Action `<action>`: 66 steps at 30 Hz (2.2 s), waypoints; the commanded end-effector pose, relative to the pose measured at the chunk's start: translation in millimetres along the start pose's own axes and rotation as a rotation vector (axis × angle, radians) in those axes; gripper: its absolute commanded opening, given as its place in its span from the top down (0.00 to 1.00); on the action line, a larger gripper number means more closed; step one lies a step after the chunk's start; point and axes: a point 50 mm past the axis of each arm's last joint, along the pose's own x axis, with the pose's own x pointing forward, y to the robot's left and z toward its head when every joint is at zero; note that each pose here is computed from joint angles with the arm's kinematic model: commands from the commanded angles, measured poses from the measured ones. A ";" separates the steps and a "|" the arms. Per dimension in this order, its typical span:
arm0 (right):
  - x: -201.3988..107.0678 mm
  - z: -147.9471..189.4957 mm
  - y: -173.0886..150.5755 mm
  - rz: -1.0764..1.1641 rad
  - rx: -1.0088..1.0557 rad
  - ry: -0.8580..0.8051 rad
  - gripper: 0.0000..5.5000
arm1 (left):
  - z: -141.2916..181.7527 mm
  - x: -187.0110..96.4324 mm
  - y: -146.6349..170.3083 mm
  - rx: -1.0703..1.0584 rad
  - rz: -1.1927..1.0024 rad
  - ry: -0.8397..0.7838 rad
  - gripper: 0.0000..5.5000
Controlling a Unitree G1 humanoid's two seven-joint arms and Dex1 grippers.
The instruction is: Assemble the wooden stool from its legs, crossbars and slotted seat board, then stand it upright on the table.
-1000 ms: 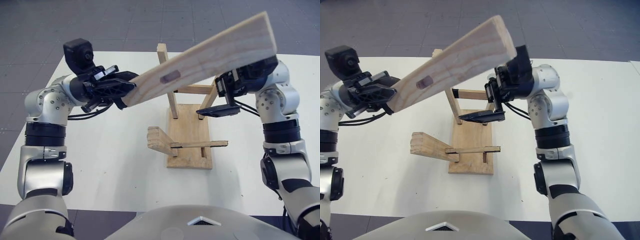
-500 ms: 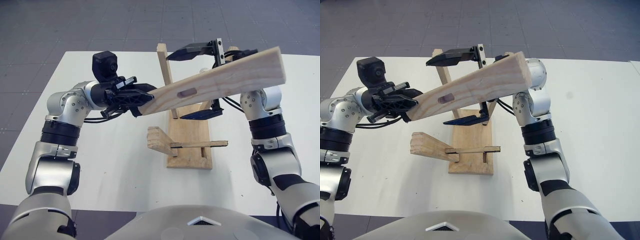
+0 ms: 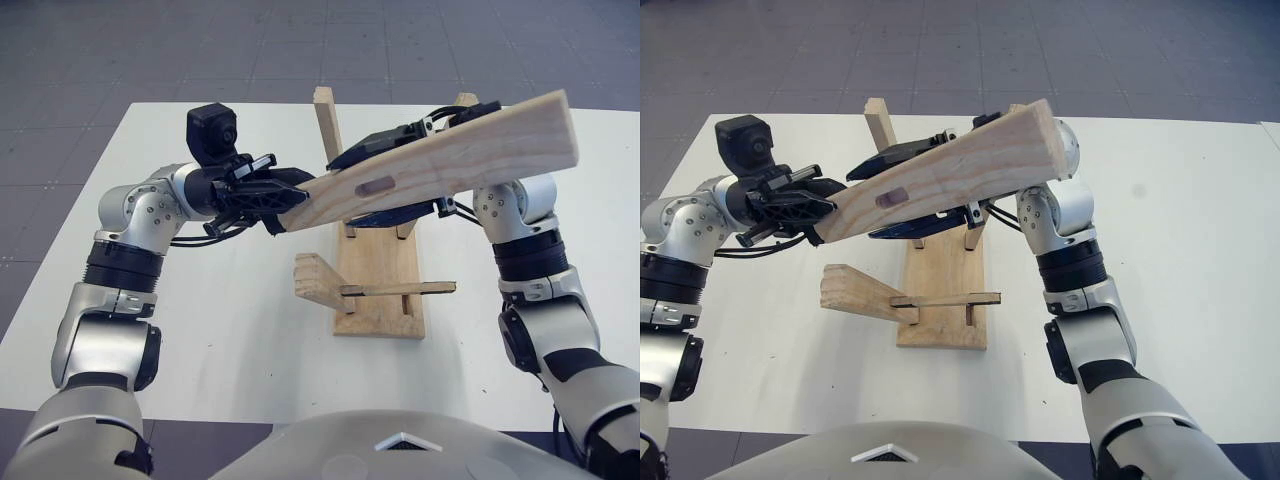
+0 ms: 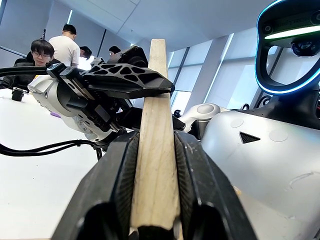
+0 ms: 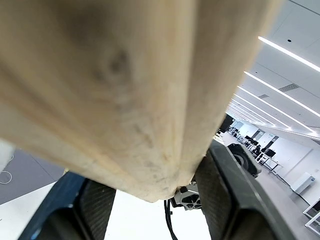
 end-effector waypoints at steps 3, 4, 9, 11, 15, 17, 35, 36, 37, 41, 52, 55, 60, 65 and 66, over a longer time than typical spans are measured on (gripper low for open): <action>13.3 6.6 -2.6 0.065 -0.029 -0.010 0.60 | -2.8 0.2 3.8 -0.025 0.021 0.040 0.82; 13.5 6.9 -2.8 0.064 -0.030 -0.011 0.60 | -3.2 0.4 4.3 -0.030 0.021 0.040 0.82; 13.0 8.4 -3.3 0.051 -0.028 -0.023 0.60 | -6.5 -0.5 13.2 0.000 0.050 0.043 0.82; 10.8 8.7 -3.5 0.034 -0.024 -0.022 0.60 | -1.5 -1.9 13.6 0.069 0.058 0.029 0.73; 6.7 10.5 -5.5 0.005 -0.022 -0.021 0.61 | 9.5 -9.4 18.6 0.141 0.132 -0.013 0.60; 4.1 12.0 -6.2 -0.013 -0.023 -0.021 0.61 | 11.3 -13.2 19.1 0.147 0.155 -0.032 0.55; -92.4 80.1 41.6 -0.726 -0.099 0.207 0.61 | 5.2 -73.5 -57.6 0.614 0.637 -0.240 0.55; -96.1 81.2 51.2 -0.770 -0.098 0.224 0.61 | 5.1 -73.6 -62.6 0.630 0.668 -0.255 0.55; -99.6 82.6 60.5 -0.814 -0.094 0.229 0.61 | 5.3 -74.7 -67.1 0.649 0.700 -0.276 0.55; -105.0 80.1 97.5 -0.912 -0.045 0.266 0.61 | 1.8 -73.7 -77.8 0.702 0.837 -0.346 0.55; -108.1 42.9 172.9 -0.847 0.258 0.310 0.61 | -6.7 -59.4 -88.6 0.695 0.973 -0.405 0.55; -115.9 39.8 177.4 -0.810 0.285 0.319 0.61 | -8.1 -57.6 -88.8 0.690 0.982 -0.403 0.55; -122.7 37.2 177.5 -0.775 0.320 0.303 0.61 | -10.1 -55.6 -90.0 0.680 0.978 -0.395 0.55; -116.4 34.4 171.9 -0.731 0.321 0.291 0.61 | -11.1 -54.1 -89.7 0.659 0.975 -0.407 0.55; -113.6 32.4 171.5 -0.724 0.325 0.282 0.61 | -11.7 -52.7 -89.3 0.654 0.972 -0.413 0.55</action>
